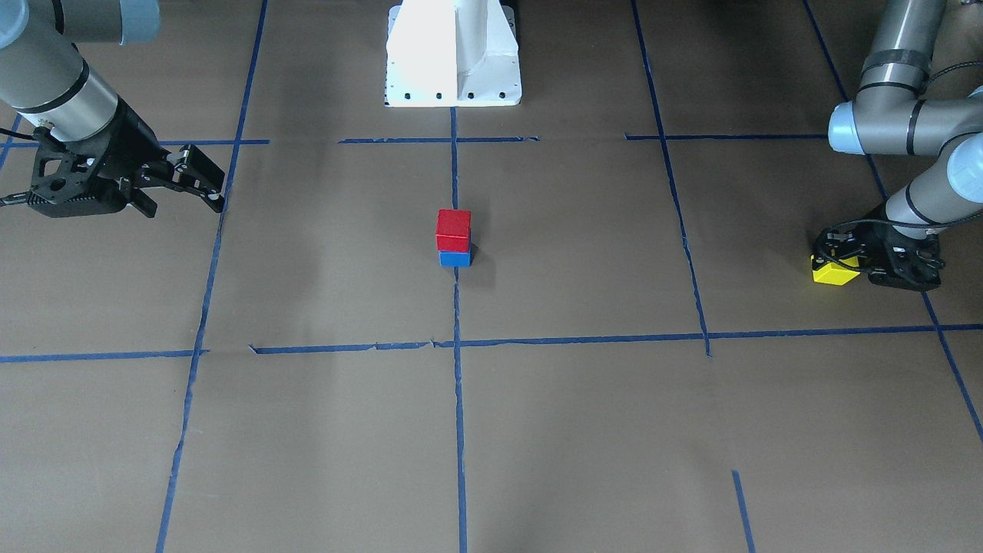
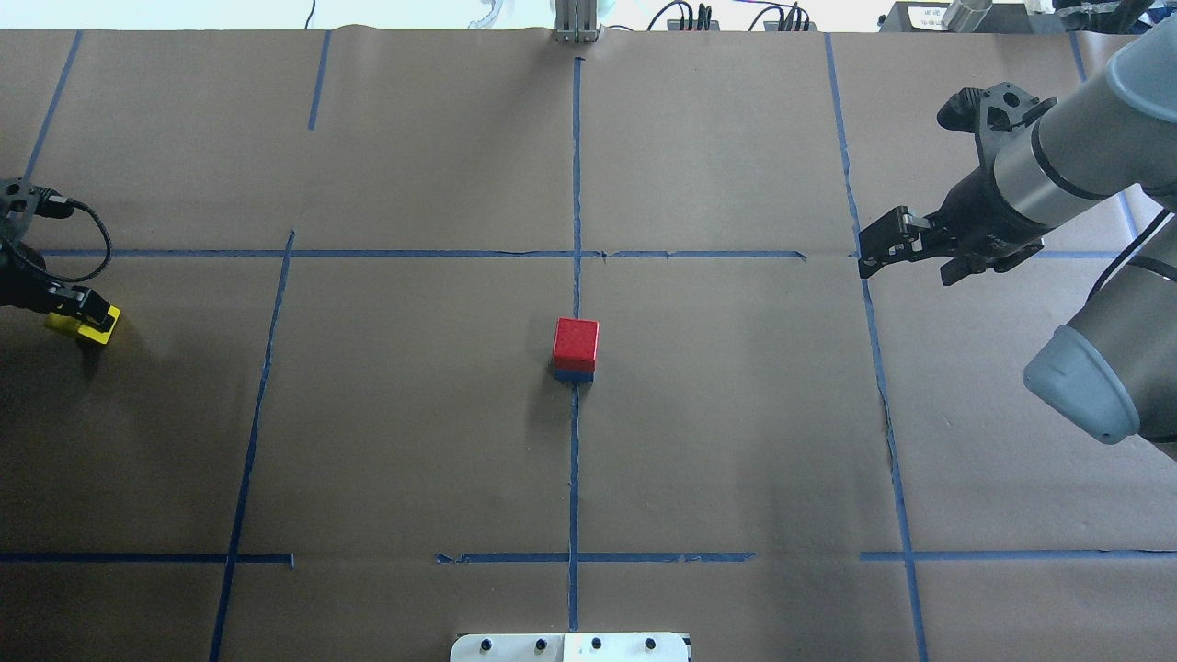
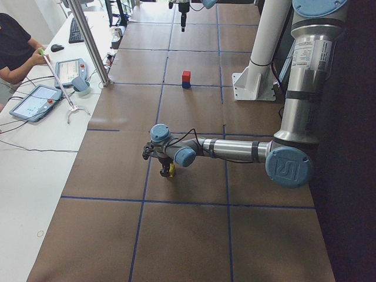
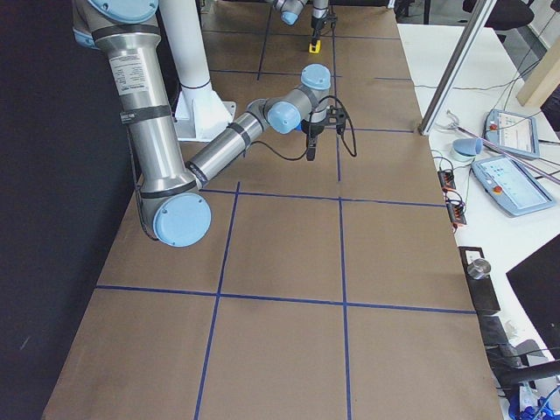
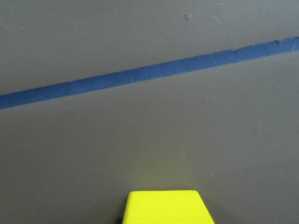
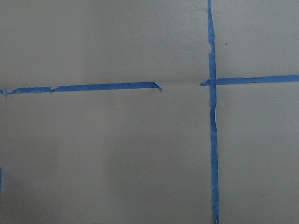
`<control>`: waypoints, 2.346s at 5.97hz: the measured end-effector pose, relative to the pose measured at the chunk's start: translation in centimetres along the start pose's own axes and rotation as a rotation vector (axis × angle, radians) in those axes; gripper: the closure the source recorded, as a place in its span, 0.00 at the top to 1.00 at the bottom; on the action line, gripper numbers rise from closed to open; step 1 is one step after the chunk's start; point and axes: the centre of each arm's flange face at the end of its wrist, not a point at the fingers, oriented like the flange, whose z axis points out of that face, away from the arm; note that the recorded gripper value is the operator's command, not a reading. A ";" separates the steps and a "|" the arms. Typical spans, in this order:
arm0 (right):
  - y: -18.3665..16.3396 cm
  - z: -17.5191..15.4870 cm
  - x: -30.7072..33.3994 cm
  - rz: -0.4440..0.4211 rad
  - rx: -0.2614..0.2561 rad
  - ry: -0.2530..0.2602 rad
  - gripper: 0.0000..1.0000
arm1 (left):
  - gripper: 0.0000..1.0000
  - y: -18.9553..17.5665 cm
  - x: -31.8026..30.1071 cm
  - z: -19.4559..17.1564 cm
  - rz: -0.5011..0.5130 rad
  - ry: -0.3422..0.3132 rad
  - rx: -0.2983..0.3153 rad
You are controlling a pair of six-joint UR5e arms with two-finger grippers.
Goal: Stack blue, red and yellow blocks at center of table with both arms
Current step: 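Carry the yellow cube with the left gripper over the red cube, then lower the yellow cube onto the red cube and open the left gripper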
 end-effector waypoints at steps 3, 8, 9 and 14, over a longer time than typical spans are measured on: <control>0.1 0.4 -0.1 -0.007 -0.007 0.002 1.00 | 0.05 -4.5 15.2 -9.5 -0.039 0.074 0.064; 0.0 0.7 0.2 -0.006 -0.010 0.009 1.00 | 0.07 -6.4 55.8 -12.9 -0.135 0.060 0.020; 0.0 0.7 0.3 -0.005 -0.009 0.009 1.00 | 0.08 -7.6 58.6 -12.2 -0.144 0.041 0.019; 0.0 0.9 0.4 -0.001 -0.014 0.013 1.00 | 0.10 -6.8 62.4 -9.2 -0.175 0.007 0.003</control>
